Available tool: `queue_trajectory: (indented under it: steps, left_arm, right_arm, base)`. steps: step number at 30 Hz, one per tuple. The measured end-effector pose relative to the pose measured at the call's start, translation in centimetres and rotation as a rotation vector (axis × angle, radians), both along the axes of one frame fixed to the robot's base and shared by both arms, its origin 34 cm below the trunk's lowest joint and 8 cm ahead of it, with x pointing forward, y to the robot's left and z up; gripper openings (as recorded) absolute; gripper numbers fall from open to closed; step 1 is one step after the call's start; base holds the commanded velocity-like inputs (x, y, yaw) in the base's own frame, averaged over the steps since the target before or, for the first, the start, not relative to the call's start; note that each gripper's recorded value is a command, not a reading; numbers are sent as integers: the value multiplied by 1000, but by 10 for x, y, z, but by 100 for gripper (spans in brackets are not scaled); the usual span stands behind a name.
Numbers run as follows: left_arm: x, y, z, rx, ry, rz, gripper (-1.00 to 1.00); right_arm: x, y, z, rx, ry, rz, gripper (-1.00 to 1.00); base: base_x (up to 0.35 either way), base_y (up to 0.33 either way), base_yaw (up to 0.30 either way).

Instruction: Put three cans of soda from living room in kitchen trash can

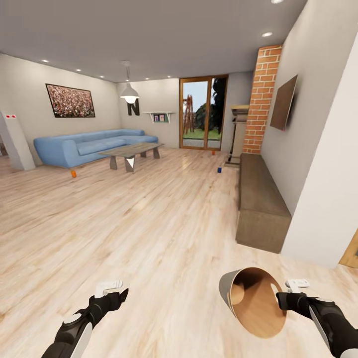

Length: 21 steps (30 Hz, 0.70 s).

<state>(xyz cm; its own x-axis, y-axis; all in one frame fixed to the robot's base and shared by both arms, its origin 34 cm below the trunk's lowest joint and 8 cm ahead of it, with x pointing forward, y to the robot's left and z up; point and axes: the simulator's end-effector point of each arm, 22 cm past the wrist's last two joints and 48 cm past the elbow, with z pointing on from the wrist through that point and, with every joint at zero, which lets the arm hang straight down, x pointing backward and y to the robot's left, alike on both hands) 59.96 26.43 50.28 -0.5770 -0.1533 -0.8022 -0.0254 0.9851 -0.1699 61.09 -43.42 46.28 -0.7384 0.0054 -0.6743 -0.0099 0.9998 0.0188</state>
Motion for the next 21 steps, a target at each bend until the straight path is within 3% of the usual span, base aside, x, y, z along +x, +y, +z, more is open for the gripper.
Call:
queue_trajectory:
  steps: [11, 21]
  left_arm:
    - [0, 0, -2, 1, 4, 1, 100]
    - [2, 2, 2, 5, -18, 6, 100]
  right_arm:
    - [0, 2, -3, 2, 3, 1, -100]
    - [0, 4, -3, 3, 4, 2, -100]
  base:
    - [138, 45, 35]
    - [11, 1, 0]
